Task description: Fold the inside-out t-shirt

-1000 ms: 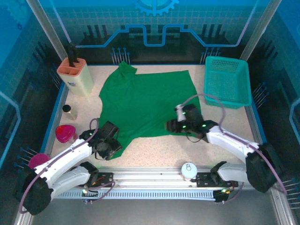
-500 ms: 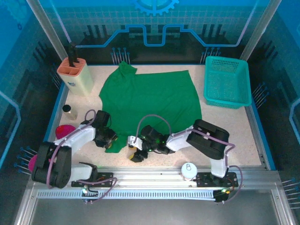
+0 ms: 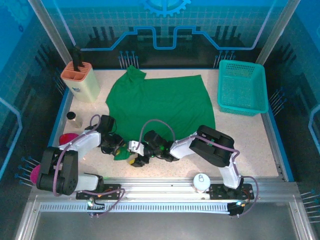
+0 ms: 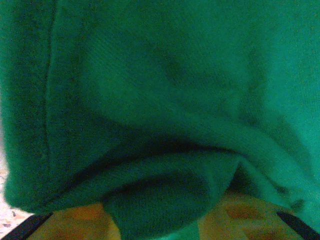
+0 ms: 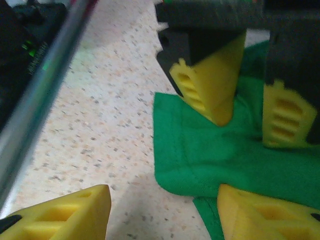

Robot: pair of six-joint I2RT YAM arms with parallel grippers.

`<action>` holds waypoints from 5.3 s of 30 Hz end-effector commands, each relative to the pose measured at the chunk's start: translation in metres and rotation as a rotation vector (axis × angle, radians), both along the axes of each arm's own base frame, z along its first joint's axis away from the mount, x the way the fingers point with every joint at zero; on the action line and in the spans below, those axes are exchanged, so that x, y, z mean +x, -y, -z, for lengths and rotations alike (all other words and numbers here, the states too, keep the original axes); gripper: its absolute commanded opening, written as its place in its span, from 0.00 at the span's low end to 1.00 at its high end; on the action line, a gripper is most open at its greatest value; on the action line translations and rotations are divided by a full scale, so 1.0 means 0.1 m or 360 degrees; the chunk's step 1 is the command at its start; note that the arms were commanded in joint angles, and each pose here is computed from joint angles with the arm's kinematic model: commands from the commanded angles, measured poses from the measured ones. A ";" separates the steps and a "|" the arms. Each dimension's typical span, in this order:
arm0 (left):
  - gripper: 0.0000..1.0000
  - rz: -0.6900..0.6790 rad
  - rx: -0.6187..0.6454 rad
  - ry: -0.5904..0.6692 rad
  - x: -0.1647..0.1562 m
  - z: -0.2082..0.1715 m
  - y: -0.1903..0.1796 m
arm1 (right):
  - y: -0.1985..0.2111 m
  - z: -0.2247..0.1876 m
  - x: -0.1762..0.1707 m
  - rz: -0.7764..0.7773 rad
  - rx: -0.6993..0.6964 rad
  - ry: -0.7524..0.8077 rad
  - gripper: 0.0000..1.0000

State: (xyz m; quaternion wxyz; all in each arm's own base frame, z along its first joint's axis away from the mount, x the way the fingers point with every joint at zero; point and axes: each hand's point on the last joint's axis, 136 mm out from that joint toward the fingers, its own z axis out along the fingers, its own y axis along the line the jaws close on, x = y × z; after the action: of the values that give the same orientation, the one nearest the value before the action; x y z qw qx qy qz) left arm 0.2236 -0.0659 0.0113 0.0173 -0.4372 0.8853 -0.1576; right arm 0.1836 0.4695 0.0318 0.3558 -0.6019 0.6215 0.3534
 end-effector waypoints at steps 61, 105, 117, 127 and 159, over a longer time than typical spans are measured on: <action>0.52 0.0061 0.0097 -0.0214 -0.76 -0.23 0.25 | 3.94 -0.54 0.51 0.2987 -0.0236 -0.1529 0.74; 0.00 -0.0233 0.0407 0.0146 -0.83 -0.69 -0.32 | 4.41 -0.12 0.23 0.3576 -0.0175 -0.1910 0.00; 0.00 -0.0364 0.0588 0.0247 -1.09 -1.25 -0.69 | 4.60 -0.65 -0.21 0.3767 -0.0058 -0.1824 0.00; 0.00 -0.0198 0.0764 0.0569 -0.49 -1.69 -0.70 | 4.50 -0.99 0.31 0.3640 0.0143 -0.1644 0.00; 0.48 0.0533 0.0454 0.0388 0.46 -1.20 0.24 | 4.29 -0.50 0.54 0.3210 -0.0469 -0.1327 0.68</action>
State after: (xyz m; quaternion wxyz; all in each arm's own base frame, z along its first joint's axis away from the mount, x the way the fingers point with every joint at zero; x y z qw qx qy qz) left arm 0.3323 -0.0716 0.1627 0.2756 -0.2513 0.9270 -0.0402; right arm 0.2837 0.0412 0.1039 0.2176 0.3693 0.9026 0.0399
